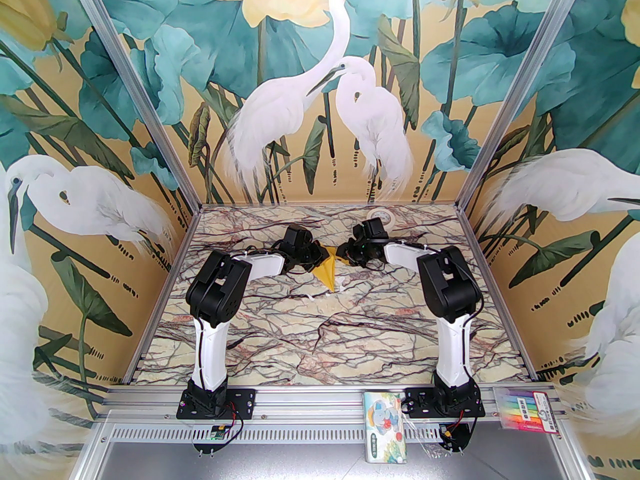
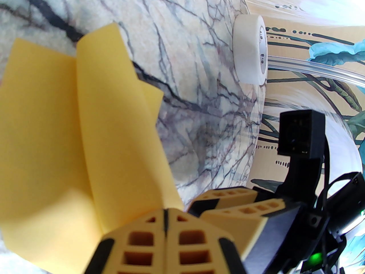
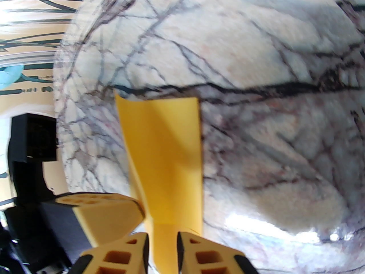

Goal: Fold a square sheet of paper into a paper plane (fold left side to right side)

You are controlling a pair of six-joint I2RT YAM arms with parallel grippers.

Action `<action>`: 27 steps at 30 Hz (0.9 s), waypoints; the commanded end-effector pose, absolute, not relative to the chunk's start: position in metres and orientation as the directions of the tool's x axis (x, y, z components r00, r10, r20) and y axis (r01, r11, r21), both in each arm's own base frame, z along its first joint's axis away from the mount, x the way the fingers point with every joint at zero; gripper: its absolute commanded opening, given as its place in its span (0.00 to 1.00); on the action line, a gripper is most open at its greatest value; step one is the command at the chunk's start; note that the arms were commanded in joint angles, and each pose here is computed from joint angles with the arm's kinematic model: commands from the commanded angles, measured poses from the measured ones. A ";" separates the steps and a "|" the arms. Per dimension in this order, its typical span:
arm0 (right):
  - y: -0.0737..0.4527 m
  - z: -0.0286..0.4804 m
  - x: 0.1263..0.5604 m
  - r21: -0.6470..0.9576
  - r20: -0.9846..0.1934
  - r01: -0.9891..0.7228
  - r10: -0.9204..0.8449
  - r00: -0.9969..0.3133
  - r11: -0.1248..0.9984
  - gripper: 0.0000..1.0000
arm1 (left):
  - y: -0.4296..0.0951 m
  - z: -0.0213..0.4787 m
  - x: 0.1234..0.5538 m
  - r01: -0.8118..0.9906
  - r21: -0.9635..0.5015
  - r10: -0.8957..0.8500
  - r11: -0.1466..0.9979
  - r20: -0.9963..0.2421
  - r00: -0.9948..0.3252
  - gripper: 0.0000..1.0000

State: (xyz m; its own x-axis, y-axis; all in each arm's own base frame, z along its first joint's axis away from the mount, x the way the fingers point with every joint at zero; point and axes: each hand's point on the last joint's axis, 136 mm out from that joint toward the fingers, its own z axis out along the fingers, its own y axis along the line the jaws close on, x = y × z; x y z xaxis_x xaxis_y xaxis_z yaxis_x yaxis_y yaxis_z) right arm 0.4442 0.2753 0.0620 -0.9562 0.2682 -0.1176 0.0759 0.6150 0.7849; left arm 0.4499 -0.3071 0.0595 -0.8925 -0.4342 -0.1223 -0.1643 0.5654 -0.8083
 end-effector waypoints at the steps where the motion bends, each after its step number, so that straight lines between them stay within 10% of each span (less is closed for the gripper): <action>1: 0.281 0.056 0.446 0.807 -0.084 0.093 0.270 -0.959 0.582 0.21 | -0.309 0.055 0.454 -0.162 -0.801 -0.428 0.576 -0.127 -0.895 0.00; 27: 0.290 0.047 0.448 0.826 -0.058 0.091 0.244 -0.968 0.556 0.16 | -0.311 0.052 0.453 -0.163 -0.804 -0.422 0.572 -0.118 -0.899 0.00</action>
State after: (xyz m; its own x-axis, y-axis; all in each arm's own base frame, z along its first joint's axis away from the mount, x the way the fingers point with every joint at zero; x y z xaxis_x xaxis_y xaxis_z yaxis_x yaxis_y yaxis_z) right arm 0.4427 0.2844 0.0460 -0.9661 0.2521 -0.0551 0.1030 0.5723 0.8136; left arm 0.4495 -0.3067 0.0522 -0.8939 -0.4336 -0.1137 -0.1744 0.5701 -0.8029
